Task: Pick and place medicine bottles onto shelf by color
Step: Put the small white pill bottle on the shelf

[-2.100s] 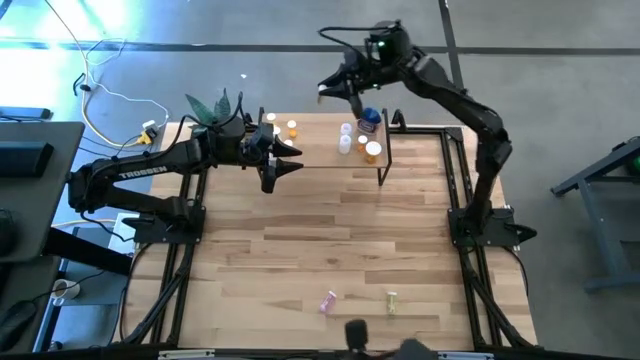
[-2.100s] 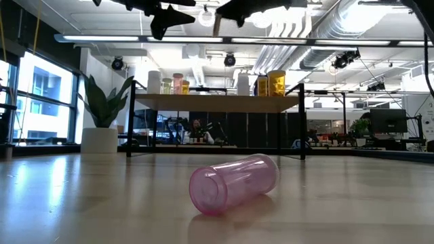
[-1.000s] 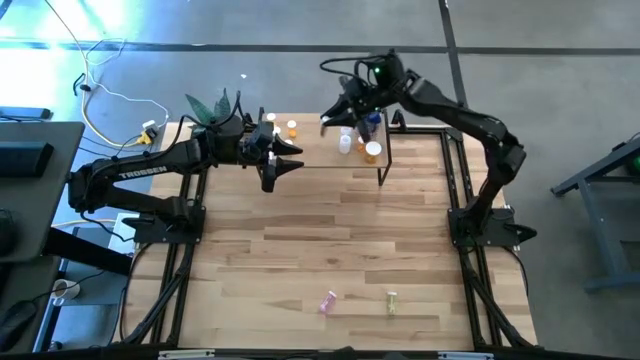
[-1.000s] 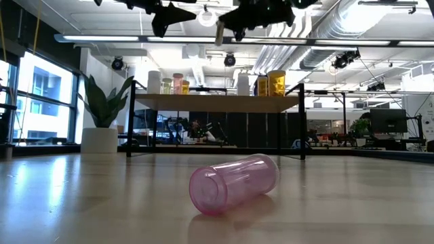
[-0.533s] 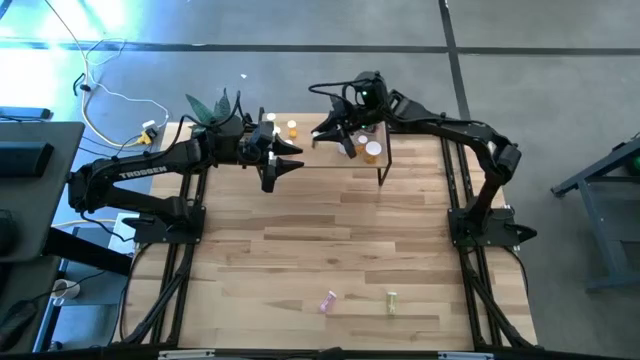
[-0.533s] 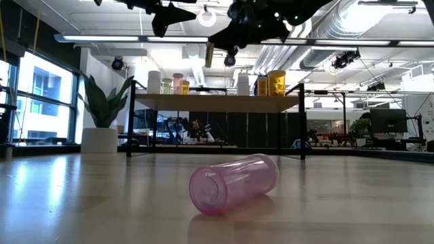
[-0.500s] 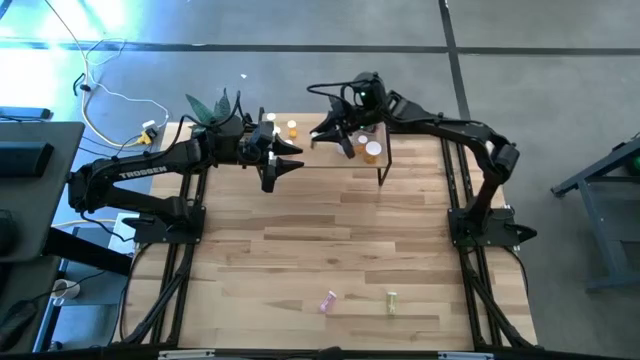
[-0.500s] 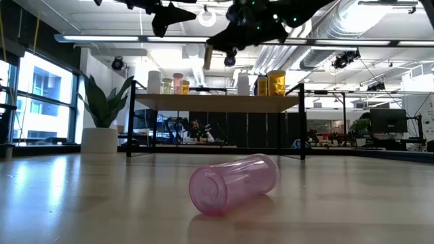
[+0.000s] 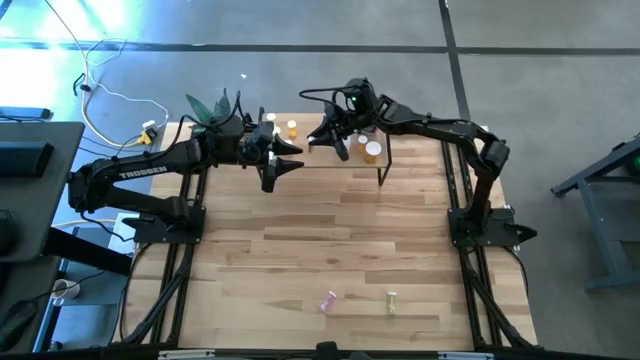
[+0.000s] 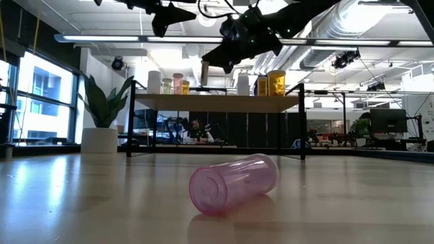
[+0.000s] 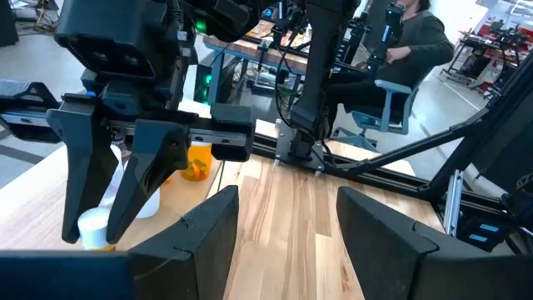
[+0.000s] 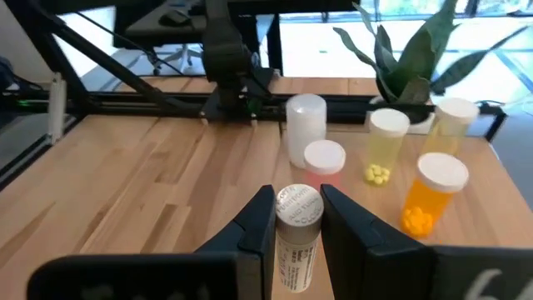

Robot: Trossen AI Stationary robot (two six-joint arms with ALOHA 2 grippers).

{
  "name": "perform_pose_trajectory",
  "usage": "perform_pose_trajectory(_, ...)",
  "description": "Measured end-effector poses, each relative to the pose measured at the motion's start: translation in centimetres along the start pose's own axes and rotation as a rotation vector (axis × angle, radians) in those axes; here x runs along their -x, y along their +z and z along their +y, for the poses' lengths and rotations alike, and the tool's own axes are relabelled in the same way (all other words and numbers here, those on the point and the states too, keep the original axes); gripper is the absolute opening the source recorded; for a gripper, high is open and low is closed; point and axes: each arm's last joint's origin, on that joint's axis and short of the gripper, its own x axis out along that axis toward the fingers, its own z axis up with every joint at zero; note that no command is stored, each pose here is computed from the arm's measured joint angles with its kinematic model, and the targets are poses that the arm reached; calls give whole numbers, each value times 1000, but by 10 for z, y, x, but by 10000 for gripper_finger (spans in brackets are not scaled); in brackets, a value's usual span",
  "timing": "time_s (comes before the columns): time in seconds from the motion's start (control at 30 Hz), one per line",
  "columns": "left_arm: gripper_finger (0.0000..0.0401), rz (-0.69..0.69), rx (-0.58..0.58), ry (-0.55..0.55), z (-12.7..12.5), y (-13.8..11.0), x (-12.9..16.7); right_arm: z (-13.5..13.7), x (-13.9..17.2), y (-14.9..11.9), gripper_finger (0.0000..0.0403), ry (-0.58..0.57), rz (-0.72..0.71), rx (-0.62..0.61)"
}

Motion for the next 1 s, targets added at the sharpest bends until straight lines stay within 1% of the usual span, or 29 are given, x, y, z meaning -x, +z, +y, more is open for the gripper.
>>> perform_pose_trajectory(0.07, 193, 0, 0, 0, 0, 0, 0, 0, 0, -1, 58, -18, 11, -1)
perform_pose_trajectory(0.2, 193, 0, 0, 0, 0, 0, 0, 0, 0, -2, 58, -17, 25, -14)
perform_pose_trajectory(0.43, 193, 0, 0, 0, 0, 0, 0, 3, -2, -10, 58, -75, 118, -37)
perform_pose_trajectory(0.6, 193, 0, -44, 0, 0, 0, 0, 4, -2, -11, 58, -86, 132, -43)
perform_pose_trajectory(0.73, 193, 4, -44, 1, 0, 0, 0, 5, -1, -13, 58, -94, 159, -36)
perform_pose_trajectory(1.0, 193, 7, -43, 1, 0, -1, 0, 4, -1, -12, 63, -96, 159, -35)
